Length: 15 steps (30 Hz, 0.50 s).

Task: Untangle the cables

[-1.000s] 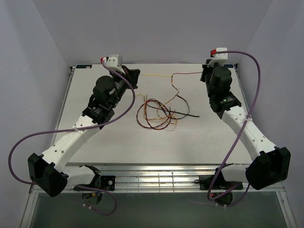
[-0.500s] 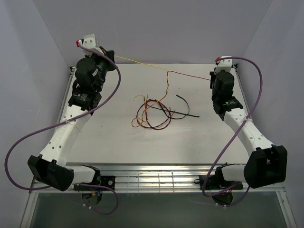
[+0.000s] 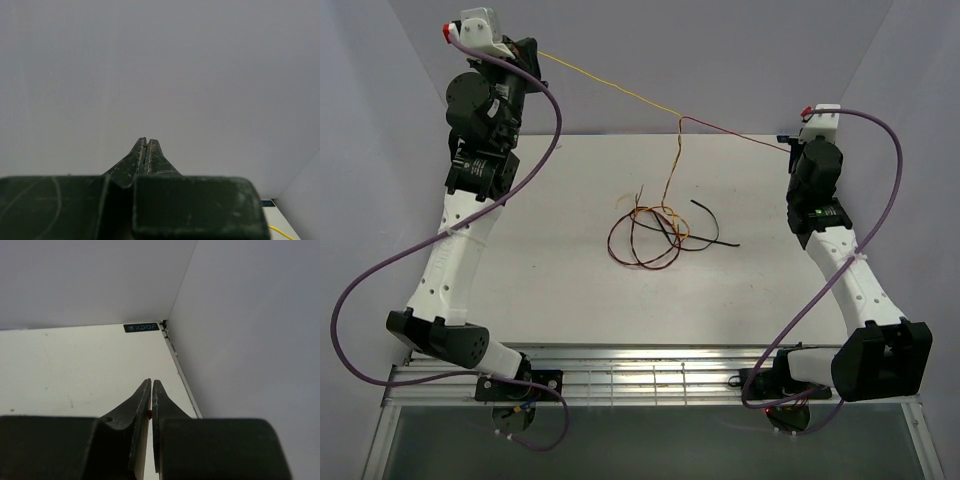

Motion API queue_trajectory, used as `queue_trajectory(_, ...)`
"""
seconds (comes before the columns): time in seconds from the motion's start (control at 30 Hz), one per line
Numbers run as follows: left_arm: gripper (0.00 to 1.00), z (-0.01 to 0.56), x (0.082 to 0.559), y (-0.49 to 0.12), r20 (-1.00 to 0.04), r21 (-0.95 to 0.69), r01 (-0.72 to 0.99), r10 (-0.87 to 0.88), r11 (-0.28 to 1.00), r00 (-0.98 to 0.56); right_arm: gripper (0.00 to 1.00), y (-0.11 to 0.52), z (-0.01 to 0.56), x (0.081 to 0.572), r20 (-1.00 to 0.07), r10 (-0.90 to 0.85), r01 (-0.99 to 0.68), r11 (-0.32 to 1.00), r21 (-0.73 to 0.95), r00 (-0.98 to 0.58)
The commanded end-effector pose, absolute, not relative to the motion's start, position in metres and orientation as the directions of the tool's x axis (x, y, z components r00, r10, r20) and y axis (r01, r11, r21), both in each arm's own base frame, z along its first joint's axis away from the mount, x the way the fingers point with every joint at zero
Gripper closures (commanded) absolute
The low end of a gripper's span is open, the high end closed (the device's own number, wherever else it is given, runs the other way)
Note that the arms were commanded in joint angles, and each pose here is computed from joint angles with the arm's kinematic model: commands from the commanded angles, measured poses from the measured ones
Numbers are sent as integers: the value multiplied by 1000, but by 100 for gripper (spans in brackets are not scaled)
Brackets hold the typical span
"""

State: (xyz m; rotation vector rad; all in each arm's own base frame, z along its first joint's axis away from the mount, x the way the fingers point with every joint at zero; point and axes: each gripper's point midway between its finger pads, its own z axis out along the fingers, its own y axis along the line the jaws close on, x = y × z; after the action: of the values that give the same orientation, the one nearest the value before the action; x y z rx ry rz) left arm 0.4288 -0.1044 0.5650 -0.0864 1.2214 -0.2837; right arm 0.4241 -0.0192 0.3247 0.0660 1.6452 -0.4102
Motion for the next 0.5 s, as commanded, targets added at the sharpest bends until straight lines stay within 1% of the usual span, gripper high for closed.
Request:
queue_trajectory(0.0,100,612,420,-75,-873,-202,102,-226,974,433,92,-58,387,406,-974,-225,419,883,-212,-18)
queue_trajectory(0.03,100,624,417,-72,-861,-203,101,-227,974,456,92,-61,396,402,-971,-238,428,878,-216,-4)
queue_trajectory(0.07,100,620,425,-73,-868,-201,95,-223,975,444,92,-66,407,398,-970,-245,445,870,-213,13)
queue_trajectory(0.17,100,629,427,-64,-858,-205,69,-213,976,468,92,-82,425,388,-962,-272,499,838,-223,25)
queue_trajectory(0.37,100,647,423,-39,-831,-214,11,-188,977,524,92,-115,444,371,-952,-303,573,786,-233,29)
queue_trajectory(0.47,100,656,417,-27,-817,-224,-20,-176,974,550,92,-119,453,366,-948,-315,572,786,-233,46)
